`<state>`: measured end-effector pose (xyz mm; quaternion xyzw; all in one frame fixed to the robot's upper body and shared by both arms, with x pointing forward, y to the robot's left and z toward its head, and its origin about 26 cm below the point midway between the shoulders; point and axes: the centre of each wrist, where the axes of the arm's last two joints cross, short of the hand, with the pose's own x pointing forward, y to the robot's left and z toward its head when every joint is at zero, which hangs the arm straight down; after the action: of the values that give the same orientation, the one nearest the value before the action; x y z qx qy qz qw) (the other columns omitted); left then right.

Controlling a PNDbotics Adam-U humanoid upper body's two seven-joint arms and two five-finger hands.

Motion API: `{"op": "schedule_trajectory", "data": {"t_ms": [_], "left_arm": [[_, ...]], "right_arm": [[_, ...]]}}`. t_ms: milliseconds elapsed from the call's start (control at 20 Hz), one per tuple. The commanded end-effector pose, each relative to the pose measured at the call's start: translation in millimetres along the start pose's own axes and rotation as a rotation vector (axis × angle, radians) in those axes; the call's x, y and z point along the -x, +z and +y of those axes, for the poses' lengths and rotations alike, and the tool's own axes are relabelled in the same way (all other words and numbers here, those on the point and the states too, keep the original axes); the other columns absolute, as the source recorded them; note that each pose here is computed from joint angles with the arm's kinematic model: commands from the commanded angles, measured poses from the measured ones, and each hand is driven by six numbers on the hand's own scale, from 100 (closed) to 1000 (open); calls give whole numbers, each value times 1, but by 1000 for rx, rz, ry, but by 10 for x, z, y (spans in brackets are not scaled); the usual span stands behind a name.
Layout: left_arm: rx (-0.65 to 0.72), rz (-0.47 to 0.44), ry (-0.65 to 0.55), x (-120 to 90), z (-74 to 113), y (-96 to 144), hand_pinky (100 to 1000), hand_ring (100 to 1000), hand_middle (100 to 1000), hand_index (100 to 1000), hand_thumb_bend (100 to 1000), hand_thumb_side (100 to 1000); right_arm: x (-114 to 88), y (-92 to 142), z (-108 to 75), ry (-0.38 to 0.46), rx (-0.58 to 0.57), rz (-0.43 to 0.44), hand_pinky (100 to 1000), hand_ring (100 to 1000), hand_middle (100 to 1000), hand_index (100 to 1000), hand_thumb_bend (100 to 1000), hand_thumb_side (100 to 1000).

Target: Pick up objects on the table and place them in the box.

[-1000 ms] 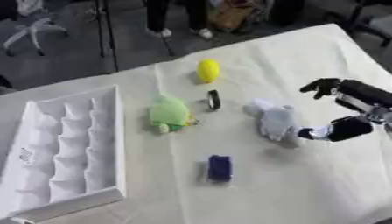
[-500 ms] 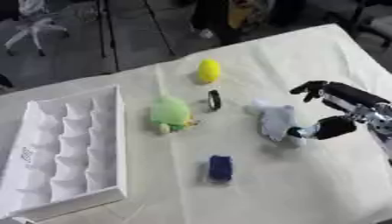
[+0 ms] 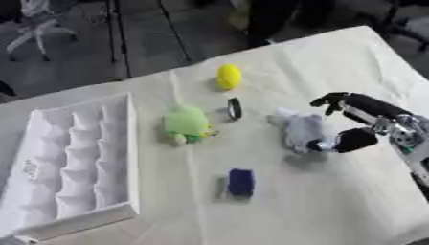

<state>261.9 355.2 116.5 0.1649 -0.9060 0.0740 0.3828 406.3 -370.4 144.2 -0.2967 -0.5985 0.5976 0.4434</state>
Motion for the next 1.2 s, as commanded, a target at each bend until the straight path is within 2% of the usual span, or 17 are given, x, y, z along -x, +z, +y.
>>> {"op": "schedule_trajectory", "data": {"t_ms": [50, 700, 800, 850, 900, 950, 1000, 1050, 1100, 1150, 1200], "left_arm": [[22, -22, -11, -49, 29, -57, 1000, 760, 761, 731, 401, 1000], [25, -17, -7, -38, 24, -44, 1000, 760, 762, 730, 400, 1000], [25, -17, -6, -38, 23, -44, 1000, 761, 762, 731, 399, 1000], [25, -17, -6, -37, 22, -43, 1000, 760, 762, 731, 399, 1000], [25, -16, -5, -36, 21, -42, 1000, 760, 762, 731, 399, 1000], [25, -15, -4, -34, 21, -40, 1000, 761, 762, 731, 398, 1000], [25, -15, -3, -33, 20, -40, 1000, 761, 762, 731, 398, 1000], [25, -15, -3, -33, 20, -39, 1000, 761, 762, 730, 398, 1000], [25, -15, -4, -33, 22, -39, 1000, 761, 762, 730, 398, 1000], [25, -15, -4, -33, 23, -40, 1000, 761, 762, 731, 398, 1000], [24, -15, -4, -34, 23, -41, 1000, 761, 762, 731, 398, 1000]], "right_arm": [[5, -14, -79, 33, -7, -7, 818, 761, 845, 921, 636, 487], [-44, -116, 117, 44, -85, -38, 816, 763, 846, 921, 627, 486], [-51, -131, 92, 48, -66, -36, 782, 732, 817, 894, 619, 482], [-55, -139, 76, 52, -51, -33, 693, 636, 749, 837, 599, 467], [-61, -145, 65, 56, -36, -29, 693, 636, 749, 837, 599, 467], [-65, -149, 56, 58, -19, -24, 568, 522, 633, 751, 543, 429], [-68, -152, 51, 60, -4, -19, 568, 522, 633, 751, 543, 429], [-69, -153, 49, 60, 10, -13, 436, 419, 523, 649, 439, 392], [-69, -152, 49, 57, 23, -8, 436, 419, 523, 649, 439, 392], [-68, -150, 49, 54, 36, -3, 364, 359, 457, 567, 379, 397], [-65, -147, 50, 48, 48, 0, 364, 359, 457, 567, 379, 397]]}}
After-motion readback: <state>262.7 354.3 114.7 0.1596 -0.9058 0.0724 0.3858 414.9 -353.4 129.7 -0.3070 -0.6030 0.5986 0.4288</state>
